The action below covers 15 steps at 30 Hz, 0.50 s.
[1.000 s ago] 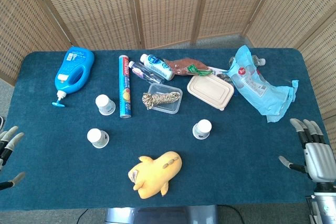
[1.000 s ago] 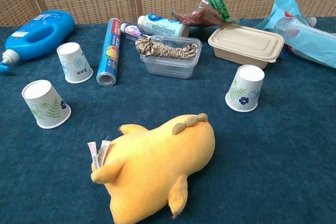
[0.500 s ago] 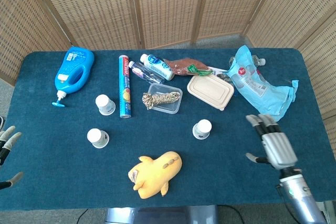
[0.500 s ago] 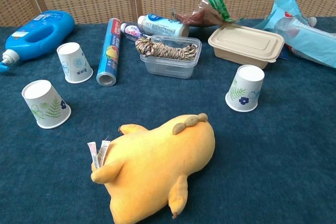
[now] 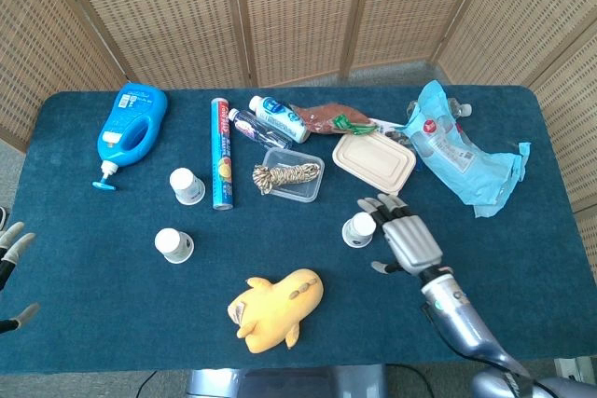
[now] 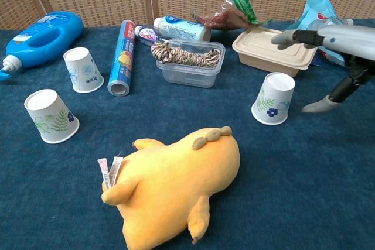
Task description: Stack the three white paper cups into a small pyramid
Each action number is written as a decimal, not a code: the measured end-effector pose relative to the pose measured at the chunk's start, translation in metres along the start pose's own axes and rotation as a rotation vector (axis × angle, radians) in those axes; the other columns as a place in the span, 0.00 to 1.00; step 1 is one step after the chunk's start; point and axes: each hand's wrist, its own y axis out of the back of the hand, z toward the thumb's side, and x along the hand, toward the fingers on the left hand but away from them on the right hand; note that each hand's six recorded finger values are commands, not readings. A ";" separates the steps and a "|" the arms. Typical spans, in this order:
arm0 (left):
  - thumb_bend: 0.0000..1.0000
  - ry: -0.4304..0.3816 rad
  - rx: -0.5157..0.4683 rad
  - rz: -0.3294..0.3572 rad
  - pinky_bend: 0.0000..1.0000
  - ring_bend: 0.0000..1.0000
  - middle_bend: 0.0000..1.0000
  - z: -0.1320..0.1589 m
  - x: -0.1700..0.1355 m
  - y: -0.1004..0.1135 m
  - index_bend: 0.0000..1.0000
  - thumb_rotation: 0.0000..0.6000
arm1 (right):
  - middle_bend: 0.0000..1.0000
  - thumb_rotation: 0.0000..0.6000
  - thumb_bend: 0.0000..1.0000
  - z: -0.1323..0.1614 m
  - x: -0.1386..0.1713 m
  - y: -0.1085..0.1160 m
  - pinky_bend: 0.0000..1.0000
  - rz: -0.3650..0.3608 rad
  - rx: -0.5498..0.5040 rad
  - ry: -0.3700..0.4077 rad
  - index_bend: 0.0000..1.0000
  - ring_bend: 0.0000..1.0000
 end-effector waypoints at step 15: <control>0.25 0.023 -0.002 -0.016 0.00 0.00 0.00 -0.005 0.007 -0.003 0.00 1.00 | 0.26 1.00 0.07 0.002 -0.035 -0.022 0.23 0.006 0.014 -0.003 0.15 0.16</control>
